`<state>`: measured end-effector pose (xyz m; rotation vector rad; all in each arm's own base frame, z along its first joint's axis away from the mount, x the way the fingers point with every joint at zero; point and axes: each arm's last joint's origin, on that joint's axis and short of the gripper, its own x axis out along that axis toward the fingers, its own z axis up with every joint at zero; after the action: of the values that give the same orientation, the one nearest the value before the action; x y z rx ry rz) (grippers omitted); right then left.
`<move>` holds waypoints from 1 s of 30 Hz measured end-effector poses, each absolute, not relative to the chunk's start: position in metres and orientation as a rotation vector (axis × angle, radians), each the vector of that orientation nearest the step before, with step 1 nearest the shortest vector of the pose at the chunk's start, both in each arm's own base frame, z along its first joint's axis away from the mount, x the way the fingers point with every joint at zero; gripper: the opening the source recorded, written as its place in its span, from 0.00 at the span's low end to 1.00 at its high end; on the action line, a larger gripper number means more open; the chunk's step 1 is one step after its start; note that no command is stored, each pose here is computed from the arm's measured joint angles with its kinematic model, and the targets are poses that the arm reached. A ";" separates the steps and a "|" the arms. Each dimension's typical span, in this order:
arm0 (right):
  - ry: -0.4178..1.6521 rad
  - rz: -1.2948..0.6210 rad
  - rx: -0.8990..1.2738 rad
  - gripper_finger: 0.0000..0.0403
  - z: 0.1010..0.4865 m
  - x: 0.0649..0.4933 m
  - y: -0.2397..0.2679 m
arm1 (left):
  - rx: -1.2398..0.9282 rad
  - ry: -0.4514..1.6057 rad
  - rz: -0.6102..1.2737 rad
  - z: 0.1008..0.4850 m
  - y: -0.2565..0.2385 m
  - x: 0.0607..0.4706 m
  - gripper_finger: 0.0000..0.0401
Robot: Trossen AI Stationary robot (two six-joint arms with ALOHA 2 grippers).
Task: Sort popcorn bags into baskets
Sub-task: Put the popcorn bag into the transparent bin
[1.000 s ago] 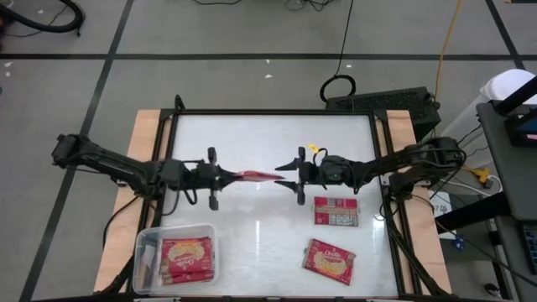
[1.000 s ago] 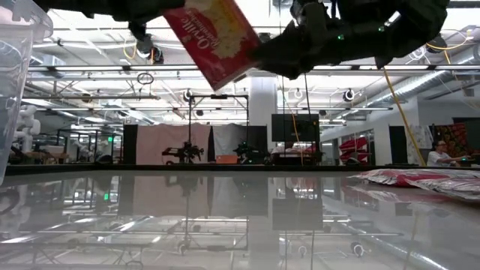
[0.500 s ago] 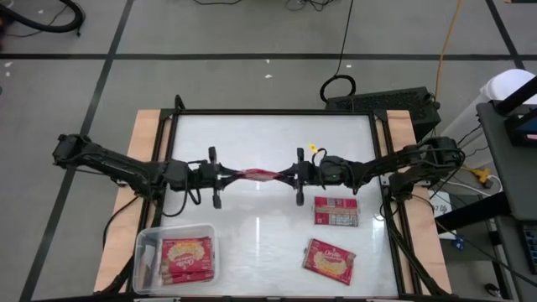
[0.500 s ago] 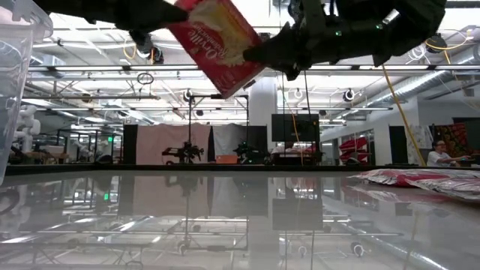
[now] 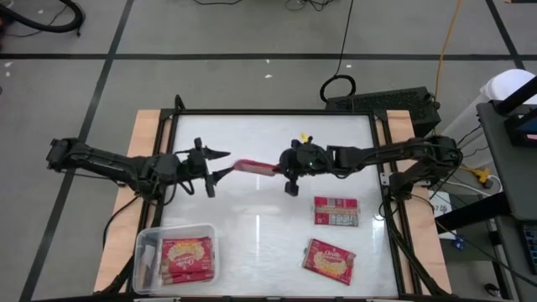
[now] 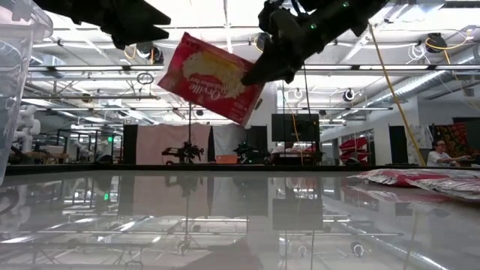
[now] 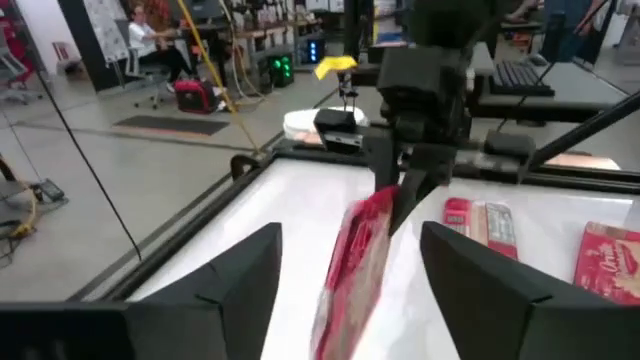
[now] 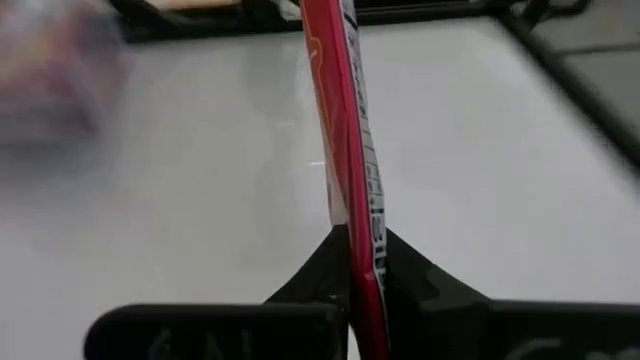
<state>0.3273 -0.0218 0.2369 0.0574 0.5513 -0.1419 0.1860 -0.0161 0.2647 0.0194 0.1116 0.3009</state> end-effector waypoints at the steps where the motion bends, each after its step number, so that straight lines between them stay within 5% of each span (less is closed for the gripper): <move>1: 0.544 -0.121 0.099 0.02 0.238 0.328 -0.025 | 0.015 0.117 0.300 0.264 -0.015 0.187 0.62; 12: 0.658 -0.049 0.189 0.02 0.211 0.334 -0.038 | 0.005 0.249 0.255 0.263 0.000 0.218 0.62; 30: 0.750 -0.077 0.202 0.05 0.170 0.349 -0.040 | -0.023 0.662 0.090 0.222 0.032 0.294 0.44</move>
<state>0.3486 -0.0403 0.1702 0.2023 0.7503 -0.0771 0.2940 0.0325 0.2219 -0.0232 0.6616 0.0901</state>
